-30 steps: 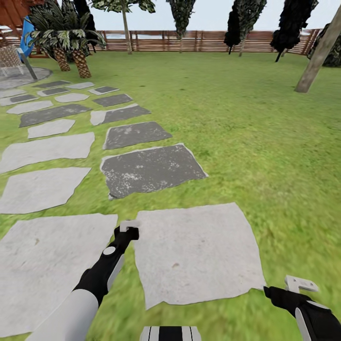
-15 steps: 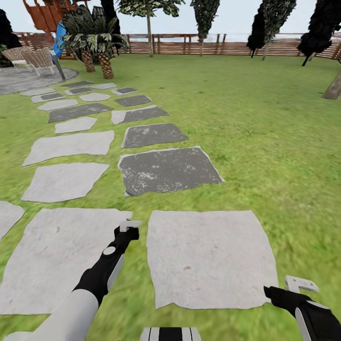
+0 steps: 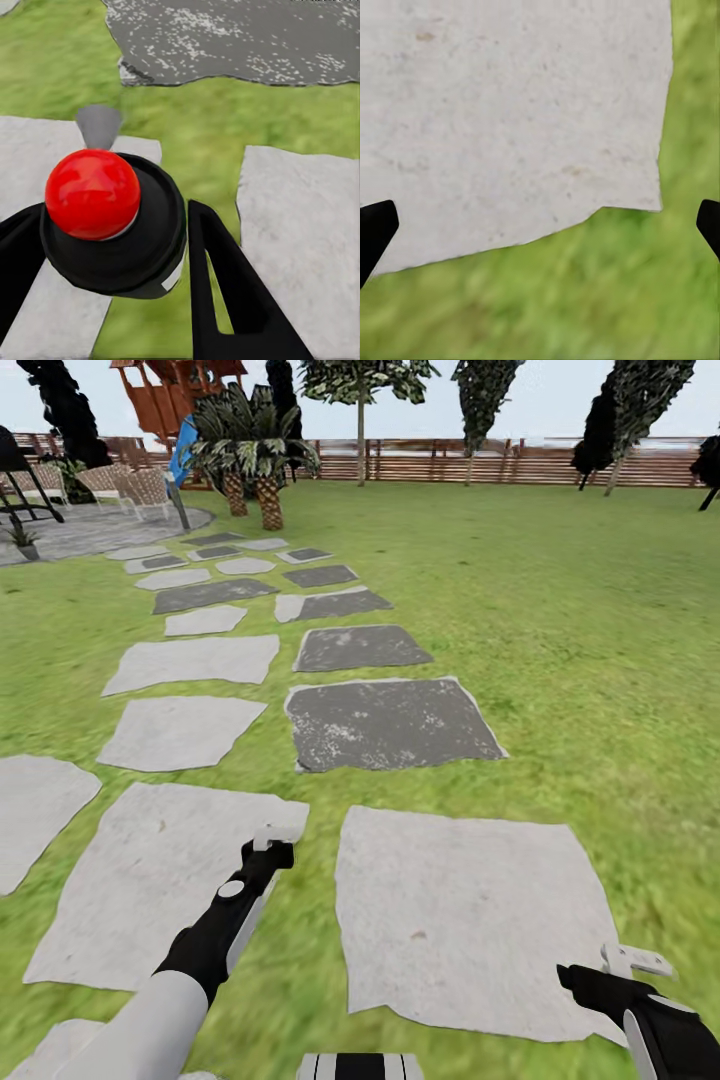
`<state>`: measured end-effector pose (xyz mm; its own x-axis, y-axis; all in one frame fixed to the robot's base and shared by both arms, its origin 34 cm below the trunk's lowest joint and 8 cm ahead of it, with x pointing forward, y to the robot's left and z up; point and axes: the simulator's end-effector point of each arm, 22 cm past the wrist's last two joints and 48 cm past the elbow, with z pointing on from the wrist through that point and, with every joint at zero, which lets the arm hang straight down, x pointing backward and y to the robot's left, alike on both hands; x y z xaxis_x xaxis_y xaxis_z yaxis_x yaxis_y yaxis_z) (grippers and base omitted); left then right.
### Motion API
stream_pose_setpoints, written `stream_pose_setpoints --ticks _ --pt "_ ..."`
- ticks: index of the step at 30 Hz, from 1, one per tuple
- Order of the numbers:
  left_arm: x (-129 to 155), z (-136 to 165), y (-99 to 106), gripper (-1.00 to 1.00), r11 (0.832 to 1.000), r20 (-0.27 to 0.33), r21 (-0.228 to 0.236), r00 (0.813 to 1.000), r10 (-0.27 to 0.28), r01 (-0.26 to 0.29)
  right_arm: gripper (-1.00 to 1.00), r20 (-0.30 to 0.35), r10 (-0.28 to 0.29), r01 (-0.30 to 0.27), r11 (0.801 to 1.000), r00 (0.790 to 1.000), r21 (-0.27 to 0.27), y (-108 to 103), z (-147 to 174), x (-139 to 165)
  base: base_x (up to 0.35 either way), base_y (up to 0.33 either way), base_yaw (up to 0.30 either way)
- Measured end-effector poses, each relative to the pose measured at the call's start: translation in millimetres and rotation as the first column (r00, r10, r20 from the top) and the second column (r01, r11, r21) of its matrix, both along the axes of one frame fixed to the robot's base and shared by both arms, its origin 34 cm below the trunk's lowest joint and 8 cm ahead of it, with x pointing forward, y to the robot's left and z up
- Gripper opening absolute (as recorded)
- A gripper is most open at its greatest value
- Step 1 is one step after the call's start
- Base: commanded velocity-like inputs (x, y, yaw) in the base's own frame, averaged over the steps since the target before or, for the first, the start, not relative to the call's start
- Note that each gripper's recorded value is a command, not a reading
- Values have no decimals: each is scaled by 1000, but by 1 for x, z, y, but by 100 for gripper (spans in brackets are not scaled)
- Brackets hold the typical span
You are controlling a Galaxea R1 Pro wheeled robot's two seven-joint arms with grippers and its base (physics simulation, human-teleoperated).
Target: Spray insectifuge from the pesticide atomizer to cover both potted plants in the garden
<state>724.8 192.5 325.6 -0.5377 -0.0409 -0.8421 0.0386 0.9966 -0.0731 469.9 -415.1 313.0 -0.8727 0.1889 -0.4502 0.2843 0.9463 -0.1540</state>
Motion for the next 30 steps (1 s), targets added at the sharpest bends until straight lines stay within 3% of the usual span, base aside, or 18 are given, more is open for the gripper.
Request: stream_pose_setpoints --ticks 23,30 --pt "4 17 0 -100 1000 25 0 1000 0 0 100 27 0 0 1000 1000 0 0 10 5 0 0 179" --pt "6 23 0 -100 1000 34 0 999 0 0 100 36 0 0 1000 999 1 0 14 7 200 0 171"
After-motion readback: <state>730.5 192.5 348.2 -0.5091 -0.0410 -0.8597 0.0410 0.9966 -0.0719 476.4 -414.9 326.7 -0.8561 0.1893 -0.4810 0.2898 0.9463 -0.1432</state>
